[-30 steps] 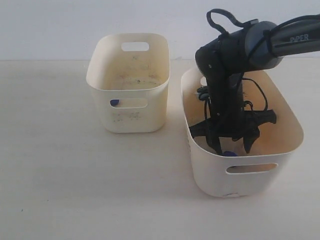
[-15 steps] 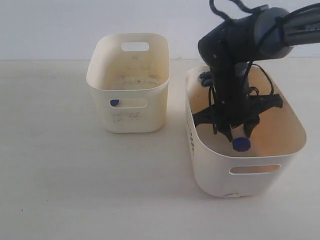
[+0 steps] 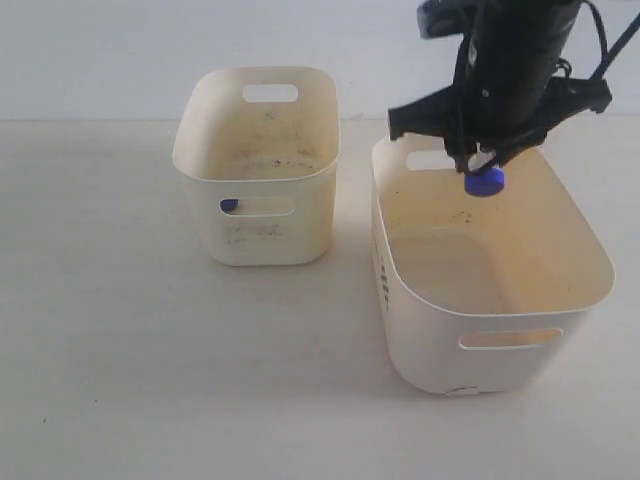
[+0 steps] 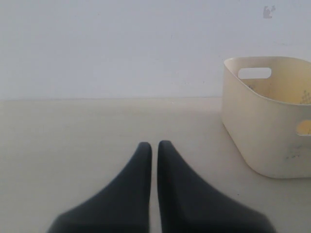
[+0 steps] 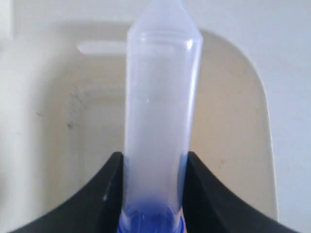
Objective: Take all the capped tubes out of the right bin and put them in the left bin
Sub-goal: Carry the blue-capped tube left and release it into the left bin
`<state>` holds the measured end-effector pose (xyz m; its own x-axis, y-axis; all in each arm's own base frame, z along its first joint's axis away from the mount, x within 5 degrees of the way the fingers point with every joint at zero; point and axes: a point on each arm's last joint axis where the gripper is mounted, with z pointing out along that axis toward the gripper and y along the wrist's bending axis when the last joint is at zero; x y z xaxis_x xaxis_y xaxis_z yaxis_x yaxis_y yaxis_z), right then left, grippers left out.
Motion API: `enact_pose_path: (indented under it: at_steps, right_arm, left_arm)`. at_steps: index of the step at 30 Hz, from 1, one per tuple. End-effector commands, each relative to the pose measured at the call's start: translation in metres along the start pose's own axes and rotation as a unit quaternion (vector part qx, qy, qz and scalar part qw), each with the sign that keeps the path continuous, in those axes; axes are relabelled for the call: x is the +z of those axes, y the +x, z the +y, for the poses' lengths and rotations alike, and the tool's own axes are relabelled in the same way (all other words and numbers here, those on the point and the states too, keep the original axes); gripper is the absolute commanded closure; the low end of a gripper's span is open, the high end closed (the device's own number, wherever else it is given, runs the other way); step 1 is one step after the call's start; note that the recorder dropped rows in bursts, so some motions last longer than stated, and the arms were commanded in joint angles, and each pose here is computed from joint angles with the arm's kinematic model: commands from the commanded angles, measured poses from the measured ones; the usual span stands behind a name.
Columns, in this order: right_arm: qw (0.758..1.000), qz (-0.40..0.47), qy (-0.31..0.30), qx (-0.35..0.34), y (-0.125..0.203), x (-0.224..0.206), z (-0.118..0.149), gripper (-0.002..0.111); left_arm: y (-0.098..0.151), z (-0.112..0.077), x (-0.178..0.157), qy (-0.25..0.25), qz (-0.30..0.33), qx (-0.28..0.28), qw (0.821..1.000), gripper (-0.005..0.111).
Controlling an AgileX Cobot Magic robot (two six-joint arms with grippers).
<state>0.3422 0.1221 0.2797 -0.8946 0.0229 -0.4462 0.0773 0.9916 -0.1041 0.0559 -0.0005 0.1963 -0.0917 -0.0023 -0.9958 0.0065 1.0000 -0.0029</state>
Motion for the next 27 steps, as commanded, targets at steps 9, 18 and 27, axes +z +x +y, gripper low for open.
enact_pose_path:
  at_steps: [9,18,27]
  right_arm:
    - [0.933,-0.184,-0.302,0.073,-0.038,-0.020,0.052,0.108]
    - [0.931,-0.153,-0.325,0.062,-0.068,0.027,0.088,0.108]
    - [0.932,-0.117,-0.342,0.040,-0.075,0.048,0.105,0.043]
  left_arm:
    - [-0.001,0.000,0.000,0.004,-0.004,-0.003,1.000,0.103]
    - [-0.001,0.000,0.000,0.004,-0.004,-0.003,1.000,0.103]
    - [-0.001,0.000,0.000,0.004,-0.004,-0.003,1.000,0.103]
